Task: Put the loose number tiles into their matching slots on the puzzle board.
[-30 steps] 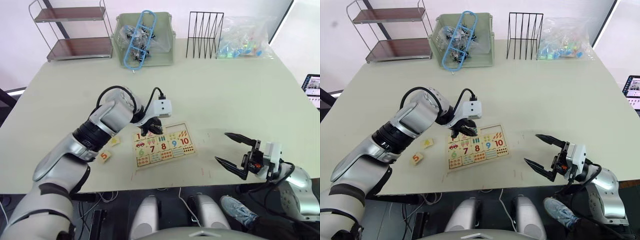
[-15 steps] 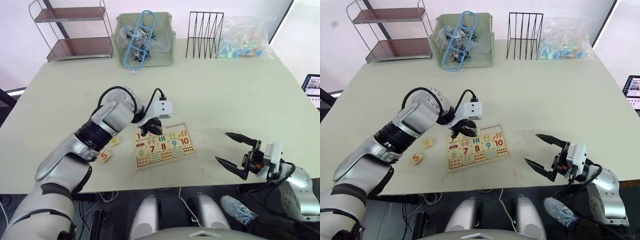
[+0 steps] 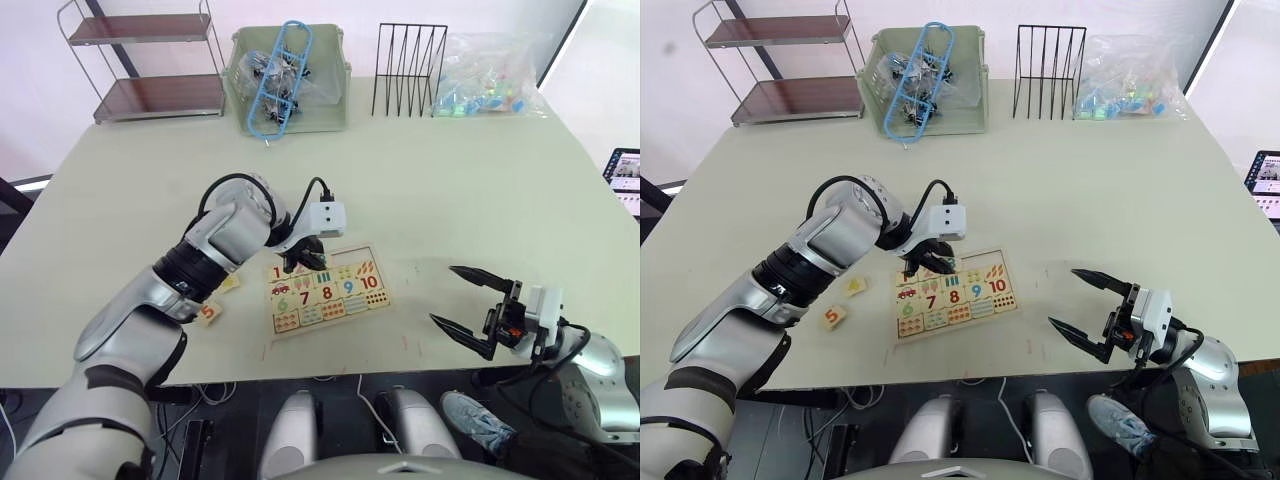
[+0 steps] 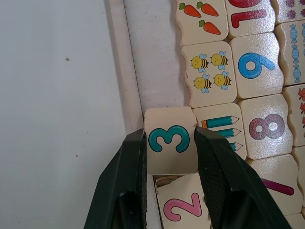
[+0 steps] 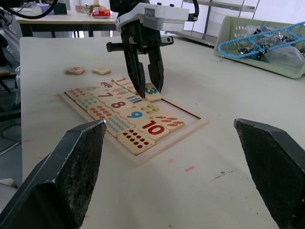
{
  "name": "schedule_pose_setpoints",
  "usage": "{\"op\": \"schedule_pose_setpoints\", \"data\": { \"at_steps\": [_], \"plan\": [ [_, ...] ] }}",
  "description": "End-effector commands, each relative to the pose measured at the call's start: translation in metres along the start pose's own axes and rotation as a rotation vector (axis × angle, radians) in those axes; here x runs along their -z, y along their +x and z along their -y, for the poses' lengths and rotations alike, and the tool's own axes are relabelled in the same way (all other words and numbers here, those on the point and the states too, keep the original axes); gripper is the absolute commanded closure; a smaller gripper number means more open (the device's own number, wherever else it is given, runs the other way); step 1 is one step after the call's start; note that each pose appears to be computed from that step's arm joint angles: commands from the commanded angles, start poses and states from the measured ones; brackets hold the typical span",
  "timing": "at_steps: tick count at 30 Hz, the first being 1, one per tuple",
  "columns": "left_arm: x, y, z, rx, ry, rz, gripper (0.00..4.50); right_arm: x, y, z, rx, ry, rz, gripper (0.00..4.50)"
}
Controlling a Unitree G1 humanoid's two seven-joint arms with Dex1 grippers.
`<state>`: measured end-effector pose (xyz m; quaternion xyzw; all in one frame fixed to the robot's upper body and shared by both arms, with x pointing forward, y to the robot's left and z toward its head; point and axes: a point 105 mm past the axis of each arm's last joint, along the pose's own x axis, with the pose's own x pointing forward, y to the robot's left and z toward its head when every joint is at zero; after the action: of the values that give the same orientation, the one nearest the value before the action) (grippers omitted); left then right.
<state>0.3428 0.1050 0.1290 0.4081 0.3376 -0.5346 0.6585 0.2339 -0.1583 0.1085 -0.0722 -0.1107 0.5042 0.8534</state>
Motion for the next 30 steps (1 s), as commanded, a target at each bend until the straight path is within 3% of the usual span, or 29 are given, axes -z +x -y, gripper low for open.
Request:
{"op": "schedule_pose_setpoints", "data": {
  "at_steps": [1, 4, 5, 11, 17, 30],
  "plan": [
    [-0.007, -0.008, -0.004, -0.021, 0.026, 0.008, 3.49, -0.009, 0.0, 0.002, 0.004, -0.041, 0.027, 0.0],
    [-0.007, -0.008, -0.003, -0.018, 0.025, 0.009, 3.49, -0.009, 0.0, 0.003, 0.004, -0.041, 0.027, 0.0],
    [-0.007, -0.007, -0.003, -0.018, 0.023, 0.011, 2.48, -0.009, 0.0, 0.003, 0.004, -0.041, 0.026, 0.0],
    [-0.012, -0.01, -0.003, -0.011, -0.007, 0.041, 0.02, -0.007, -0.001, 0.003, 0.01, -0.038, 0.024, 0.0],
    [-0.015, -0.019, -0.009, -0.025, -0.034, 0.063, 0.02, -0.006, -0.001, 0.002, 0.011, -0.036, 0.024, 0.0],
    [-0.014, -0.039, -0.027, -0.027, -0.129, 0.226, 0.02, -0.006, -0.002, 0.002, 0.012, -0.033, 0.023, 0.0]
  ]
}}
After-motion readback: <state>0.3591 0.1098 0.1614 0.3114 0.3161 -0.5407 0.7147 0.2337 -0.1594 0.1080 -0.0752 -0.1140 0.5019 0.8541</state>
